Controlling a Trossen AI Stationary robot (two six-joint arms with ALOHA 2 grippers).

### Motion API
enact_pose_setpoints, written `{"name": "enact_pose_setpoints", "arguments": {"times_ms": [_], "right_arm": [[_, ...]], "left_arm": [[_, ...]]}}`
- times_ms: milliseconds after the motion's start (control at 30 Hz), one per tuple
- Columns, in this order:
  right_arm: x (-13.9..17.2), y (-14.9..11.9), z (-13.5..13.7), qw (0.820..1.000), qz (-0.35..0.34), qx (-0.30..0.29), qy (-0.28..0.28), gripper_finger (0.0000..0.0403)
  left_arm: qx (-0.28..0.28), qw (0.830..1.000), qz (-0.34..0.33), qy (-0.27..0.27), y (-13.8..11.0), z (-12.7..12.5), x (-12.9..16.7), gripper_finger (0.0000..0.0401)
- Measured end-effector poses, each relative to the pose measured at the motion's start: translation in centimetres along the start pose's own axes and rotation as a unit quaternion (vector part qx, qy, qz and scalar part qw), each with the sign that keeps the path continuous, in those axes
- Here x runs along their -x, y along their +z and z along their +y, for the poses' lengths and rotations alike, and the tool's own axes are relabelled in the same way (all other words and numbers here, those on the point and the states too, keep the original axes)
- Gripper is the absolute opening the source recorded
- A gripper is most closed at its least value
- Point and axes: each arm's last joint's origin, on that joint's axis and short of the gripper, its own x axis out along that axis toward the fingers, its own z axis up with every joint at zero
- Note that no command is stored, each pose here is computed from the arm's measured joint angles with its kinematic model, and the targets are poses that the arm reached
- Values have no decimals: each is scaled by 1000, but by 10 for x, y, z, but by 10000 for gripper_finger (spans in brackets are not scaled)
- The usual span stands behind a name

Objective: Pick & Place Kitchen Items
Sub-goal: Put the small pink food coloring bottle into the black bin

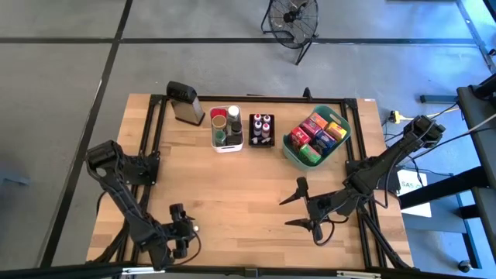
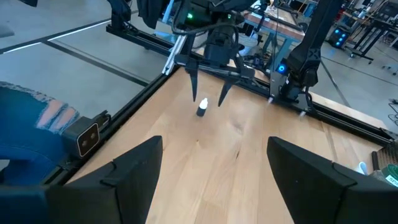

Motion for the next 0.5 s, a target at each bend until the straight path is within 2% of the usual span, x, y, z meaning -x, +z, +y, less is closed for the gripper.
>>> {"name": "enact_pose_setpoints", "arguments": {"times_ms": [267,500], "right_arm": [[0,0,0,1000,0,0,0,292],[0,-1,0,1000,4,1,0,292]], "left_arm": [[10,1000,-6,-1,-8,5,-7,271],[21,998,-25,-47,-15,6,-20,269]]}}
